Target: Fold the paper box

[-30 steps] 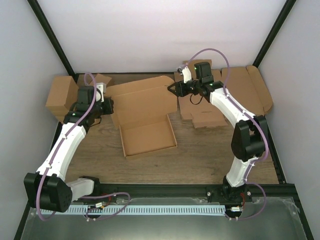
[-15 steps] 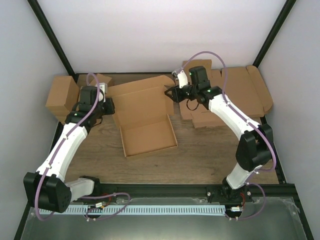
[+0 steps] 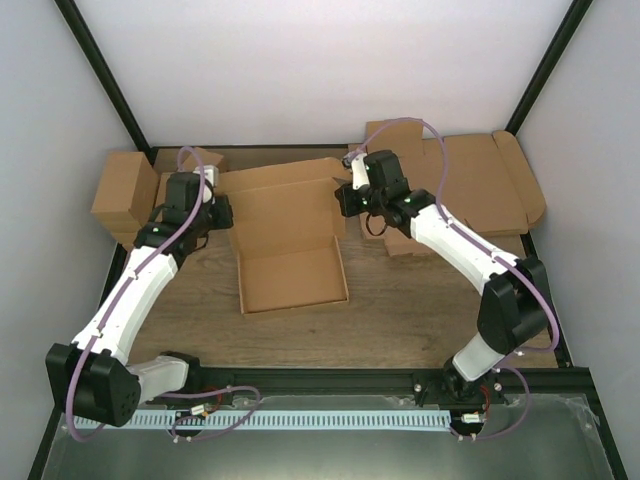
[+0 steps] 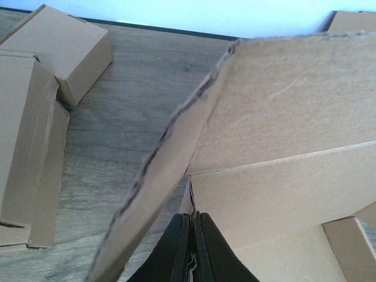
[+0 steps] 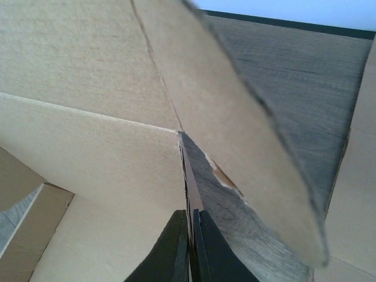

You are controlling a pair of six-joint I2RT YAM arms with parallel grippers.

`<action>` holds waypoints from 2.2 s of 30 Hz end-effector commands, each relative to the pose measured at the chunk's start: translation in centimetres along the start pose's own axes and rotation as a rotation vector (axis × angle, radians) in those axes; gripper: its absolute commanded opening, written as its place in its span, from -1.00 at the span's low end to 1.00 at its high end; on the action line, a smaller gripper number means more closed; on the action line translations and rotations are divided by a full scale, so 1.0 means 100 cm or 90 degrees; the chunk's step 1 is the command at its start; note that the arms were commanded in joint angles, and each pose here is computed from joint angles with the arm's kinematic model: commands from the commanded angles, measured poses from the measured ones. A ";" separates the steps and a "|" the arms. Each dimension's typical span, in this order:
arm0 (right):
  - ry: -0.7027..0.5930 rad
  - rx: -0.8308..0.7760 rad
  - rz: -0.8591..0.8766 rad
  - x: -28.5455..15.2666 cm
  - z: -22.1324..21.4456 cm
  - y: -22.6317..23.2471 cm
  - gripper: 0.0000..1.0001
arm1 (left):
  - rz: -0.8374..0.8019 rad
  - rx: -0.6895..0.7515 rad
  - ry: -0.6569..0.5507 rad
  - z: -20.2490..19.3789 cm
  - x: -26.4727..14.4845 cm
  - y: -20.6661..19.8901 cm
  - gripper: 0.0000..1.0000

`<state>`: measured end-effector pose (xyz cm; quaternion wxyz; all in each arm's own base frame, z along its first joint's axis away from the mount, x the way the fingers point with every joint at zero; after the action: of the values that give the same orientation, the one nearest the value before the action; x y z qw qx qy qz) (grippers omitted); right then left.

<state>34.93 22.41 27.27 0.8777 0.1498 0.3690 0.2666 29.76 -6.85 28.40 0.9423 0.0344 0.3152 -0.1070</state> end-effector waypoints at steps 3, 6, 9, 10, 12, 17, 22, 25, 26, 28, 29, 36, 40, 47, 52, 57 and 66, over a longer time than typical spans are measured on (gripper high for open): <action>-0.128 0.047 -0.001 -0.025 0.018 0.022 -0.99 | -0.020 -0.025 -0.056 0.015 -0.003 -0.008 -0.92; -0.178 0.071 -0.006 -0.027 0.019 0.025 -0.98 | -0.023 -0.047 -0.079 0.018 0.002 -0.010 -0.93; -0.220 0.084 -0.001 -0.028 0.019 0.033 -0.98 | -0.022 -0.065 -0.112 0.022 0.004 -0.013 -0.92; -0.233 0.087 -0.001 -0.028 0.020 0.035 -0.99 | -0.021 -0.069 -0.125 0.024 0.005 -0.013 -0.93; -0.261 0.096 -0.008 -0.027 0.023 0.036 -0.99 | -0.016 -0.077 -0.145 0.030 0.007 -0.014 -0.93; -0.300 0.132 -0.045 -0.013 0.022 0.030 -0.99 | -0.029 -0.102 -0.169 0.026 0.018 -0.016 -0.93; -0.328 0.164 -0.052 -0.008 0.005 0.027 -0.99 | -0.032 -0.106 -0.167 0.009 0.027 -0.018 -0.92; -0.330 0.181 -0.056 -0.004 -0.006 0.024 -0.99 | -0.032 -0.110 -0.155 -0.004 0.032 -0.018 -0.93; -0.324 0.185 -0.059 -0.002 -0.010 0.021 -0.99 | -0.033 -0.113 -0.155 -0.007 0.032 -0.018 -0.93; -0.312 0.193 -0.066 0.003 -0.018 0.018 -0.99 | -0.036 -0.116 -0.151 -0.014 0.033 -0.018 -0.92; -0.305 0.194 -0.070 0.006 -0.023 0.017 -0.99 | -0.037 -0.118 -0.149 -0.017 0.034 -0.018 -0.93; -0.301 0.220 -0.109 0.011 -0.050 0.026 -0.99 | -0.036 -0.103 -0.121 -0.030 0.031 -0.018 -0.93; -0.301 0.199 -0.133 0.012 -0.062 0.034 -0.99 | -0.040 -0.092 -0.104 -0.038 0.025 -0.019 -0.92; -0.271 0.189 -0.149 0.017 -0.083 0.021 -0.99 | -0.035 -0.080 -0.089 -0.057 0.018 -0.017 -0.93; -0.256 0.182 -0.169 0.025 -0.089 0.016 -0.99 | -0.037 -0.071 -0.059 -0.068 0.026 -0.018 -0.92; -0.239 0.170 -0.193 0.033 -0.093 0.014 -0.99 | -0.043 -0.068 -0.036 -0.076 0.031 -0.019 -0.93; -0.193 0.153 -0.222 0.042 -0.110 0.004 -0.99 | -0.050 -0.067 -0.012 -0.075 0.026 -0.020 -0.78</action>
<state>30.60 25.83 21.63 0.9374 0.2767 0.2044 0.0553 28.27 -7.94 22.67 0.9625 -0.0365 0.2469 -0.1064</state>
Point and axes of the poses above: each gripper's point midway between its finger pads, its own x axis out along the fingers, its own y axis along the line the jaws close on, z = x × y, the point moved 8 cm from there along -x, back along the fingers, and after that the axes turned 15 degrees about x, right-handed, at the moved point
